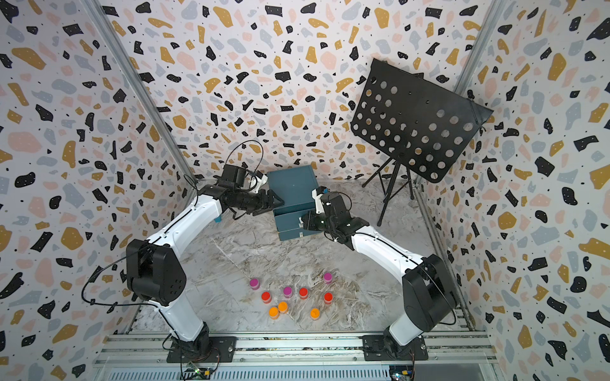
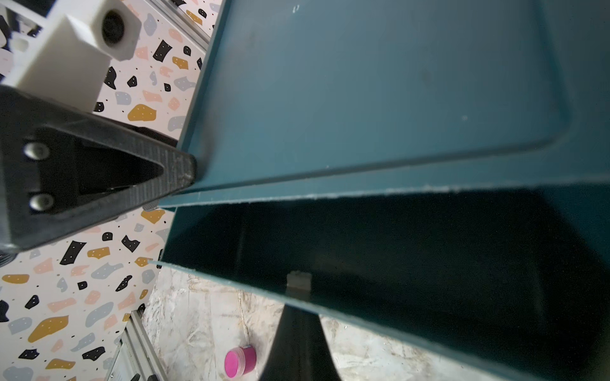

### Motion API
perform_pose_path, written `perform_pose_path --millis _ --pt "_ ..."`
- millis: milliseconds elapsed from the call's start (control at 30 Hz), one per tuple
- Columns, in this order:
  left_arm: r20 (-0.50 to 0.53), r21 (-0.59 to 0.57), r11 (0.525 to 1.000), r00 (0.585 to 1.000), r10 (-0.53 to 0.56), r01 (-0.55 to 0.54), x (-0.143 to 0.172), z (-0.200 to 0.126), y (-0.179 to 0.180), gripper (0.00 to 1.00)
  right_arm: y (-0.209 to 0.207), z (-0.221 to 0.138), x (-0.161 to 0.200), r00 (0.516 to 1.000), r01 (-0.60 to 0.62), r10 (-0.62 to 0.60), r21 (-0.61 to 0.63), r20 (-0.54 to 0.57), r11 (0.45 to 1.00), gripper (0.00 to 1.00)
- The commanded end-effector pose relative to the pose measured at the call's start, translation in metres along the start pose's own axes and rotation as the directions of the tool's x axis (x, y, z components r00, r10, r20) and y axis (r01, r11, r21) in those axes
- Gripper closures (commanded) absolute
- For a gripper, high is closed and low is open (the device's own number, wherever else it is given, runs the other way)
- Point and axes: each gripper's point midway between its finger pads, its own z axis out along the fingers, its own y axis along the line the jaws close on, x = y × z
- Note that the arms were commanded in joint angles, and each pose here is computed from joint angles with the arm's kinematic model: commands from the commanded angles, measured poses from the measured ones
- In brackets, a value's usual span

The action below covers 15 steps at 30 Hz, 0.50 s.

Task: Put the paint cans in the drawer according to color
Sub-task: Open the drawer in the storage box.

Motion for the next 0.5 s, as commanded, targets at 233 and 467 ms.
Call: perform_pose_path --millis 233,467 --pt "0.013 0.001 1.000 1.000 0.028 -0.028 -0.001 -0.001 -0.002 0.24 0.006 -0.029 0.033 0.997 0.053 -0.052 0.016 -0.054 0.998 1.00" --pt "0.019 -0.005 0.999 0.999 0.044 -0.044 -0.004 -0.007 -0.002 0.21 0.002 -0.041 0.046 0.996 0.070 -0.068 0.021 -0.064 0.997 0.91"
